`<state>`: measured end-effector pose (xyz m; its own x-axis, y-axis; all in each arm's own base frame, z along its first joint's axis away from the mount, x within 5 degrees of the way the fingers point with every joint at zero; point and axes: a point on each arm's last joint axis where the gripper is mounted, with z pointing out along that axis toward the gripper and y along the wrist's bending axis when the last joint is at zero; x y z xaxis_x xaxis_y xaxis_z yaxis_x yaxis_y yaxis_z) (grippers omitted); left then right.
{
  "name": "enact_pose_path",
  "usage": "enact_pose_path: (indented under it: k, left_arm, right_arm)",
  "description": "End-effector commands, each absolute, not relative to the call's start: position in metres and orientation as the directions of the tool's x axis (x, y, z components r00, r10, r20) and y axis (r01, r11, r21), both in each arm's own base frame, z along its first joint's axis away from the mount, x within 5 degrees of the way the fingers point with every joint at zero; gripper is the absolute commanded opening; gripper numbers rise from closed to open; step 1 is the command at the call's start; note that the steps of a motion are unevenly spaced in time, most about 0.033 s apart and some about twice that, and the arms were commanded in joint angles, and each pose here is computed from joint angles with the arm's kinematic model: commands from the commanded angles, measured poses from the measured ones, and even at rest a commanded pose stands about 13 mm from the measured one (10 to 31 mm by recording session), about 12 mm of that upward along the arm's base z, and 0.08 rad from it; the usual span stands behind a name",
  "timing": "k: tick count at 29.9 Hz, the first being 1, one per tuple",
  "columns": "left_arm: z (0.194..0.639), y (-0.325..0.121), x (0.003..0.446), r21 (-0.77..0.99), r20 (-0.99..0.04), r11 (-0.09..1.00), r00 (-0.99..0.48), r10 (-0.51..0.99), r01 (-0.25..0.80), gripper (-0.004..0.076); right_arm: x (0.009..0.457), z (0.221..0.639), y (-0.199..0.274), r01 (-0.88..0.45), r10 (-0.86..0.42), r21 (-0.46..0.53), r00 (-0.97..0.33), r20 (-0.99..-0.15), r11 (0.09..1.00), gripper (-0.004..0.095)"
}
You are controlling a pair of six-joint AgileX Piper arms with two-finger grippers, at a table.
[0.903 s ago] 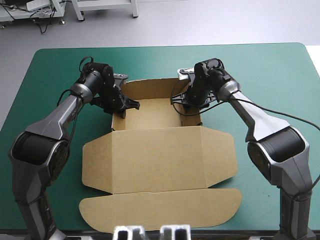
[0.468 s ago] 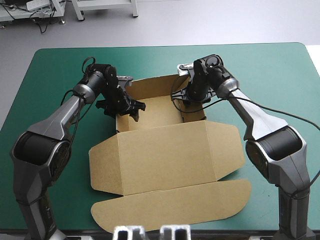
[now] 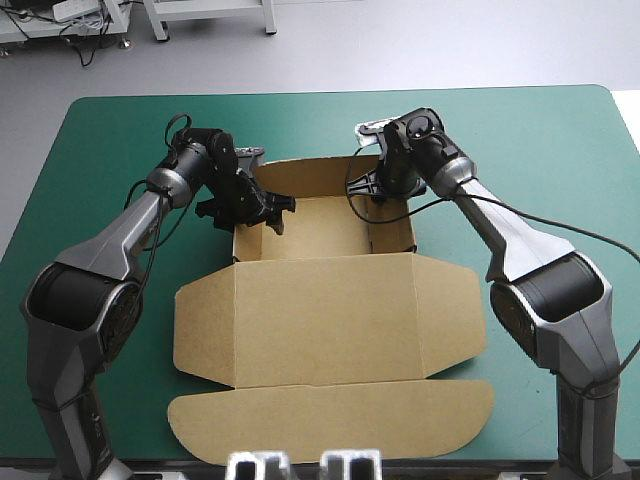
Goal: Fold the box
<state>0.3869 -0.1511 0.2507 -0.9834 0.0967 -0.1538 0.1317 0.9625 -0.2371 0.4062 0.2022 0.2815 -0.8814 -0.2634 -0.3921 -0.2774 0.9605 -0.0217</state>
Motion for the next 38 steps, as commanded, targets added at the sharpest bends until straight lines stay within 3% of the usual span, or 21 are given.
enact_pose_path:
  k: [1, 13, 21, 28, 38]
  left_arm:
    - [0.275, -0.162, 0.386, -0.313, -0.254, 0.939, -0.965, 0.062, 0.143, 0.0517]
    - [0.326, -0.15, 0.389, -0.178, -0.339, 0.968, -0.935, 0.108, 0.177, 0.0517]
    - [0.335, -0.145, 0.39, -0.126, -0.358, 0.976, -0.926, 0.124, 0.18, 0.0517]
    - [0.343, -0.141, 0.397, -0.065, -0.436, 0.982, -0.89, 0.134, 0.18, 0.0516]
    - [0.382, -0.135, 0.399, -0.007, -0.553, 0.98, -0.817, 0.161, 0.197, 0.0516]
  right_arm:
    - [0.4, 0.323, 0.199, -0.284, -0.254, -0.018, -0.824, -0.506, 0.959, 0.0446]
    - [0.393, 0.387, 0.193, -0.284, -0.238, -0.018, -0.765, -0.598, 0.959, 0.0446]
    - [0.39, 0.393, 0.196, -0.297, -0.221, 0.023, -0.759, -0.613, 0.955, 0.0446]
    - [0.395, 0.395, 0.188, -0.264, -0.25, -0.075, -0.727, -0.639, 0.961, 0.0445]
    - [0.395, 0.403, 0.187, -0.301, -0.299, -0.115, -0.682, -0.668, 0.947, 0.0443]
